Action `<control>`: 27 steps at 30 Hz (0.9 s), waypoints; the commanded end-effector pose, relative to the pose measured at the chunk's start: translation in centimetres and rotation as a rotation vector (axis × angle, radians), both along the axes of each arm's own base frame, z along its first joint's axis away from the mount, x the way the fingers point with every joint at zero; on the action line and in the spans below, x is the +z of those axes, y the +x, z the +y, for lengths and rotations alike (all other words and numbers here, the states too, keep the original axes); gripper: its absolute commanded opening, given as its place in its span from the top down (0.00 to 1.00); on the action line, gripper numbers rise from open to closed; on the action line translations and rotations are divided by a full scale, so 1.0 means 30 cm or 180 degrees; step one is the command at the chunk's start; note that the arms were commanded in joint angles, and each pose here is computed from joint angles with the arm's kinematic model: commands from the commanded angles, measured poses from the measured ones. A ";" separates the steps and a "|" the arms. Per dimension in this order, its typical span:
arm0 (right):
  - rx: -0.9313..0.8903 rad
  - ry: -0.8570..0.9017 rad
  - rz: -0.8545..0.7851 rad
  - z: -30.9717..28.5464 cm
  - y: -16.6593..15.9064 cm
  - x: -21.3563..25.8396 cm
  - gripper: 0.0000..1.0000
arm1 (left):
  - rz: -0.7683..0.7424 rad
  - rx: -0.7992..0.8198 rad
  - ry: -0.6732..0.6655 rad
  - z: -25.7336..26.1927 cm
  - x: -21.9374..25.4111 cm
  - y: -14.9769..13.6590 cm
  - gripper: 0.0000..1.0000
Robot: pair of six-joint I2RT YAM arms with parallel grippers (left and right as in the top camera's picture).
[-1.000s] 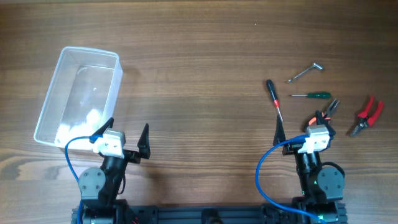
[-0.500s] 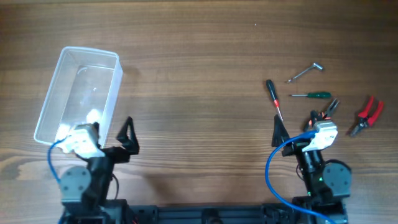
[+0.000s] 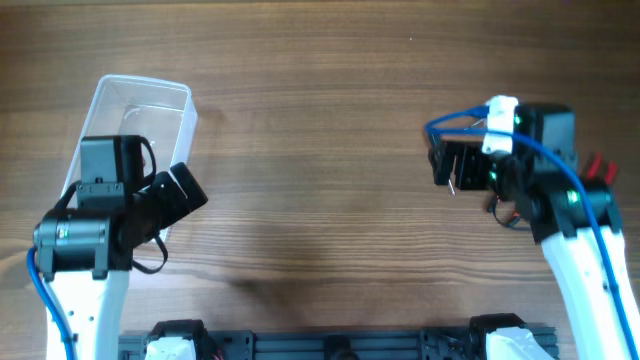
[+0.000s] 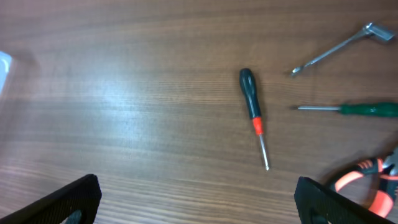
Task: Pack container
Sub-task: 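Grip the clear plastic container's edge with the left gripper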
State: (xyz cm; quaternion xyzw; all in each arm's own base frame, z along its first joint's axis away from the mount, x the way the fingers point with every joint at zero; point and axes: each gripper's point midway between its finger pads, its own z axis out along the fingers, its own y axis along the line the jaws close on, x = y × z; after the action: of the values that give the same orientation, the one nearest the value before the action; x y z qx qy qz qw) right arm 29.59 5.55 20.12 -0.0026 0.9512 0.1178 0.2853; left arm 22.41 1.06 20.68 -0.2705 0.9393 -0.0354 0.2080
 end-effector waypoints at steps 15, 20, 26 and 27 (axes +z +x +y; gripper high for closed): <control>0.0225 -0.0156 0.0199 0.007 0.050 -0.045 0.00 | 0.0593 0.3287 -0.0493 0.483 -0.213 -0.142 0.00; 0.0225 -0.0156 0.0199 0.007 0.050 -0.045 0.00 | 0.0874 0.3349 -0.0543 0.538 -0.340 -0.094 0.00; 0.0223 -0.0154 0.0200 0.007 0.050 -0.045 0.00 | 0.1102 0.3336 -0.0570 0.575 -0.474 -0.042 0.00; 0.0224 -0.0155 0.0201 0.007 0.050 -0.045 0.00 | 0.1140 0.3333 -0.0575 0.579 -0.496 -0.036 0.00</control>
State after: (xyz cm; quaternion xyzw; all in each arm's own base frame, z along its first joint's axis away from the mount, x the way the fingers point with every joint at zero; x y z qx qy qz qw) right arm 30.52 5.92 17.95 -0.0342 0.9638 0.1133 0.2389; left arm 21.17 18.21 8.03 -0.7136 0.6988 0.0324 0.0369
